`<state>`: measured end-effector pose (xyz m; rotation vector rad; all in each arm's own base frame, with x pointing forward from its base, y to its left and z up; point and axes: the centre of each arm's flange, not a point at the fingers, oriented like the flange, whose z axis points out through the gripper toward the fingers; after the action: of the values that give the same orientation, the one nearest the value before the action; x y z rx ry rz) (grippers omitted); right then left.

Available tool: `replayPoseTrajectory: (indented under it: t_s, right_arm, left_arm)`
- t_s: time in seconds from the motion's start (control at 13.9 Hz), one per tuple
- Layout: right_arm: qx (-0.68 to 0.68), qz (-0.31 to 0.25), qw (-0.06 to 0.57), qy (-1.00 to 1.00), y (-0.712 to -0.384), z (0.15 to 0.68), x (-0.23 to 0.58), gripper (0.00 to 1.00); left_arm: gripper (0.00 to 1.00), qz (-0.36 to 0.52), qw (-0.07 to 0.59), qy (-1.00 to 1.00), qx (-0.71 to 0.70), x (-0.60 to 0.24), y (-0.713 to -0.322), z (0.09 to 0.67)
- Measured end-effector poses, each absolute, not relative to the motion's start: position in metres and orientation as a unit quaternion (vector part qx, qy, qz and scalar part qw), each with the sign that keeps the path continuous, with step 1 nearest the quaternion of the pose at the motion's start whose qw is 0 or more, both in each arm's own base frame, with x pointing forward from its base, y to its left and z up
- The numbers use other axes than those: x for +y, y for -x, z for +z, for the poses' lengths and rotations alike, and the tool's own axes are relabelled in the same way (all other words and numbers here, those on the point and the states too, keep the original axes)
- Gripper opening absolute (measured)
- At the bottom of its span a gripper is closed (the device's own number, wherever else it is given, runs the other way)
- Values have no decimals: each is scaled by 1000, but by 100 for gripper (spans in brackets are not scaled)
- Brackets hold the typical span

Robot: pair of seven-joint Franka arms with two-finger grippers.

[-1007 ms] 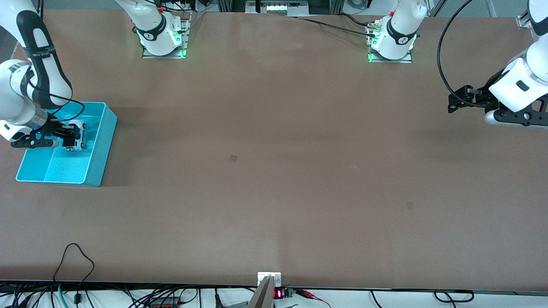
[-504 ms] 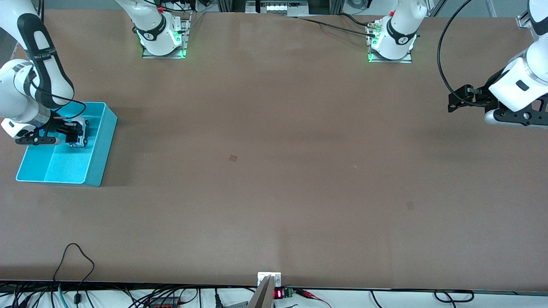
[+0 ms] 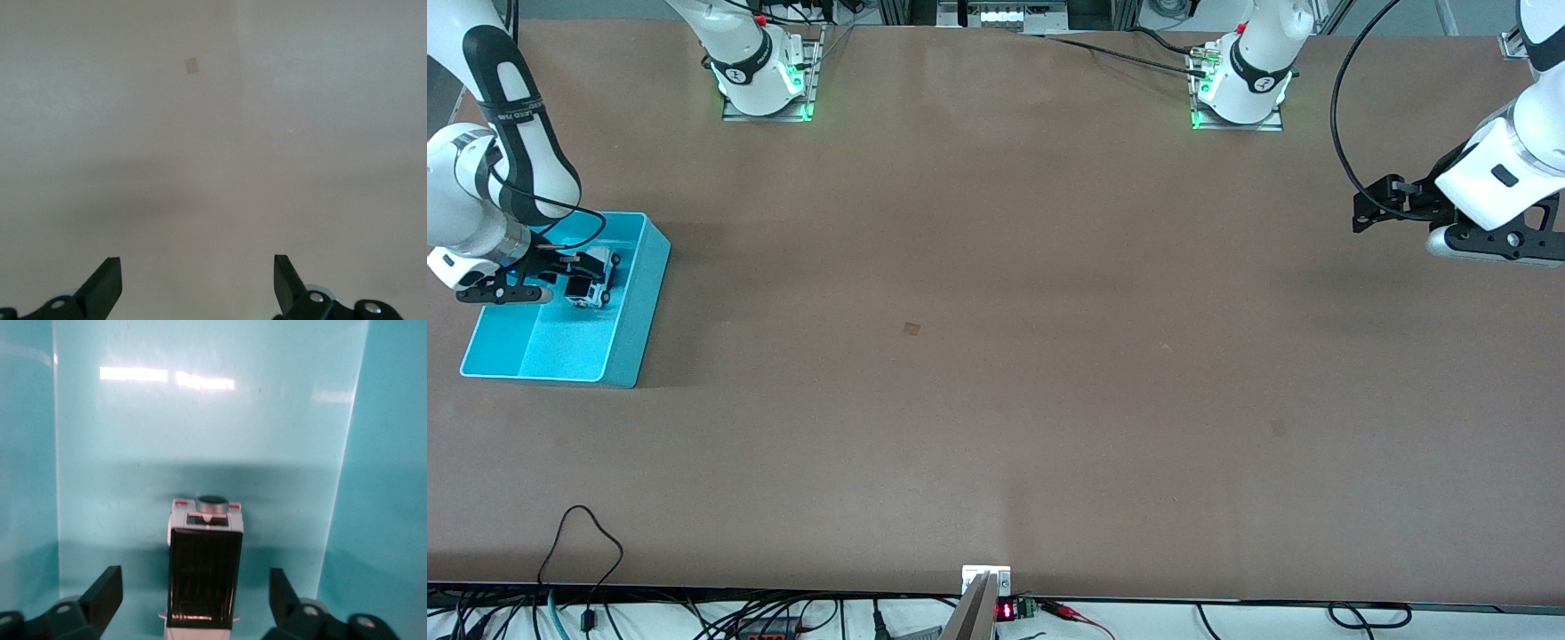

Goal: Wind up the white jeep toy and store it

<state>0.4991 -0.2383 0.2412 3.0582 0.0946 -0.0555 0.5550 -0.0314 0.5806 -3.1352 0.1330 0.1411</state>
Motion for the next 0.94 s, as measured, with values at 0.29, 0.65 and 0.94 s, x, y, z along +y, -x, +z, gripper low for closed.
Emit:
replayPoseTrajectory:
  t_s: [0.29,0.65,0.94]
  right_arm:
    - [62,-10,37,-997,-534,300,-218,100]
    - [141,0,36,-989,-576,400,-163,100]
    - [151,4,32,-988,-582,442,-120,100]
  left_arm:
    - [100,45,0,998,43,-32,-555,581]
    - [100,45,0,998,44,-34,-555,581]
    - [100,45,0,998,45,-34,-555,581]
